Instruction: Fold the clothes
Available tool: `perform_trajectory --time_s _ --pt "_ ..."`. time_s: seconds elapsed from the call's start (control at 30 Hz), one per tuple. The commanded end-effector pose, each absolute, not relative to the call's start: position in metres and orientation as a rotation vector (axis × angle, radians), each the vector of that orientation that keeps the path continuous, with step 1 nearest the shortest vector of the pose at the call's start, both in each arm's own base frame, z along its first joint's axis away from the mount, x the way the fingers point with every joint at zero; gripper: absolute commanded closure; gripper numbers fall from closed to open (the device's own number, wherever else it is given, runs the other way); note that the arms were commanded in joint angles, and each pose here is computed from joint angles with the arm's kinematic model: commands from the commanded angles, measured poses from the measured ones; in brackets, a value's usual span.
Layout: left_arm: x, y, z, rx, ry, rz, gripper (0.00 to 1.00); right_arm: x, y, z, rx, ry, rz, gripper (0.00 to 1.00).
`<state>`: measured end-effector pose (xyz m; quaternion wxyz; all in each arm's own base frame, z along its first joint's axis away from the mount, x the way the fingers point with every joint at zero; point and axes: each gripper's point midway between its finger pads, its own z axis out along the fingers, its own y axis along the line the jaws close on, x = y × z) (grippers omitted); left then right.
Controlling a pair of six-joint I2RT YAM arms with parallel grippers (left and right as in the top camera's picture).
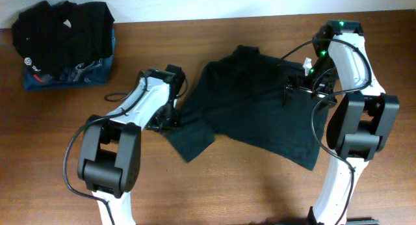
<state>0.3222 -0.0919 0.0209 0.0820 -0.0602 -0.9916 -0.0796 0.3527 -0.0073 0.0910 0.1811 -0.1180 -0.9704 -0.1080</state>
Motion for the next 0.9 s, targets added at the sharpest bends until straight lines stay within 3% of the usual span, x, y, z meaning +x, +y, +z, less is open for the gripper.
perform_trajectory --time_s 0.0,0.07,0.13,0.17,0.2,0.4,0.53,0.6,0.87 --pt "0.333 -0.056 0.033 -0.137 -2.969 -0.431 0.99 0.352 -0.009 0.096 -0.338 -2.755 -0.284 0.01" --pt "0.332 -0.049 0.034 -0.109 -2.955 -0.431 0.81 0.353 -0.009 0.095 -0.338 -2.761 -0.285 0.01" --pt "0.331 -0.046 0.035 -0.101 -2.949 -0.431 0.29 0.354 -0.008 0.095 -0.334 -2.766 -0.286 0.01" --pt "0.330 -0.046 0.035 -0.102 -2.946 -0.431 0.08 0.356 -0.005 0.094 -0.321 -2.776 -0.285 0.01" --pt "0.329 -0.046 0.035 -0.102 -2.940 -0.433 0.01 0.358 -0.001 0.094 -0.308 -2.782 -0.289 0.01" --pt "0.335 -0.054 0.051 -0.109 -2.956 -0.425 0.01 0.393 0.048 0.087 -0.180 -2.923 -0.381 0.01" --pt "0.357 -0.073 0.068 -0.141 -3.047 -0.387 0.01 0.436 0.119 0.097 -0.027 -3.039 -0.769 0.01" --pt "0.363 -0.074 0.072 -0.139 -3.068 -0.392 0.01 0.445 0.140 0.098 -0.054 -3.056 -0.816 0.01" --pt "0.366 -0.014 0.076 0.278 -3.040 -0.507 0.01 0.474 0.220 0.087 -0.106 -3.122 -0.934 0.01"
